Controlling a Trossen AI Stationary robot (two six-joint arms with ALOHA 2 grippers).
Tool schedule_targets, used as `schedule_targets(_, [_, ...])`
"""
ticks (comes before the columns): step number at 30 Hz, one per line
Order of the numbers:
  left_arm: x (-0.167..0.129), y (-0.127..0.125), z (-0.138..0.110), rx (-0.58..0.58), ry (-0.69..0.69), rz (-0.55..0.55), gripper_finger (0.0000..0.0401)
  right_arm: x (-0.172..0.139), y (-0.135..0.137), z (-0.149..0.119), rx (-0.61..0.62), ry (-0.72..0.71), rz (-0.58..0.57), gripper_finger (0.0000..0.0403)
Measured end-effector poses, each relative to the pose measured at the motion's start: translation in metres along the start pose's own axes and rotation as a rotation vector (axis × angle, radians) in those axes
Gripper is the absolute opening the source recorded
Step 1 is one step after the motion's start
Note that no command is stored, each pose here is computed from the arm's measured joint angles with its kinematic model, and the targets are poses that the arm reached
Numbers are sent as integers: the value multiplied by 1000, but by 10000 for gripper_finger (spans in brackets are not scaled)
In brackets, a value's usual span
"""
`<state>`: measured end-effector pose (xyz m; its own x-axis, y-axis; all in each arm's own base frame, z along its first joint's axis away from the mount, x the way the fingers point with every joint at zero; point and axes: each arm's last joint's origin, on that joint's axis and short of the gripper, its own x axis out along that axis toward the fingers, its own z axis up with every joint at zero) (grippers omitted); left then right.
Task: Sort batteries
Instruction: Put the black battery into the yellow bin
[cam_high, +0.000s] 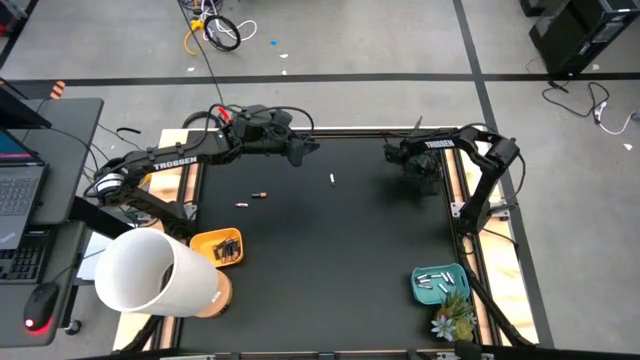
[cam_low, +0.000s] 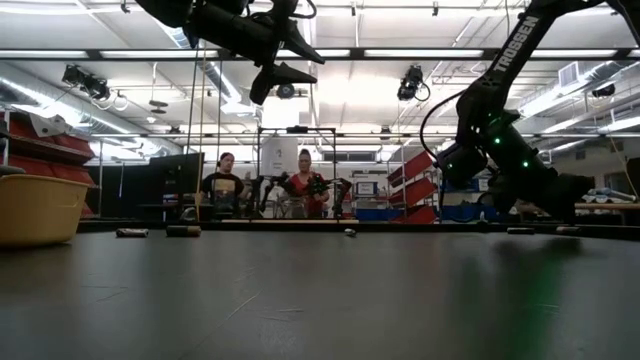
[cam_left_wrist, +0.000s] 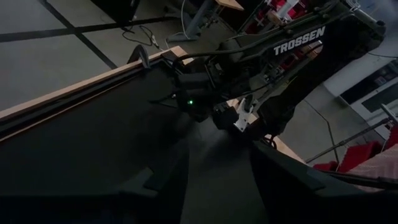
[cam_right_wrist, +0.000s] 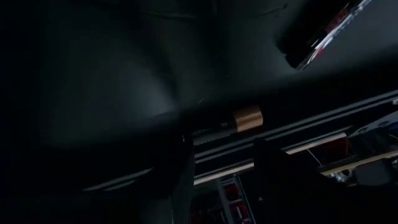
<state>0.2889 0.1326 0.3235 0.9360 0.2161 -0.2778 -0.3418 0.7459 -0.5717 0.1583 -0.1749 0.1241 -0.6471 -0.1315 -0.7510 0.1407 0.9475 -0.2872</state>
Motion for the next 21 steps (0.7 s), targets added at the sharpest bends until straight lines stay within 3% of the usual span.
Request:
schedule_targets(10, [0,0,0,-5,0,1,186,3,-3,1,40,-27,40,150])
schedule_targets(21, [0,0,0,-5,-4,6,186,-1,4,-6,55,37,63,150])
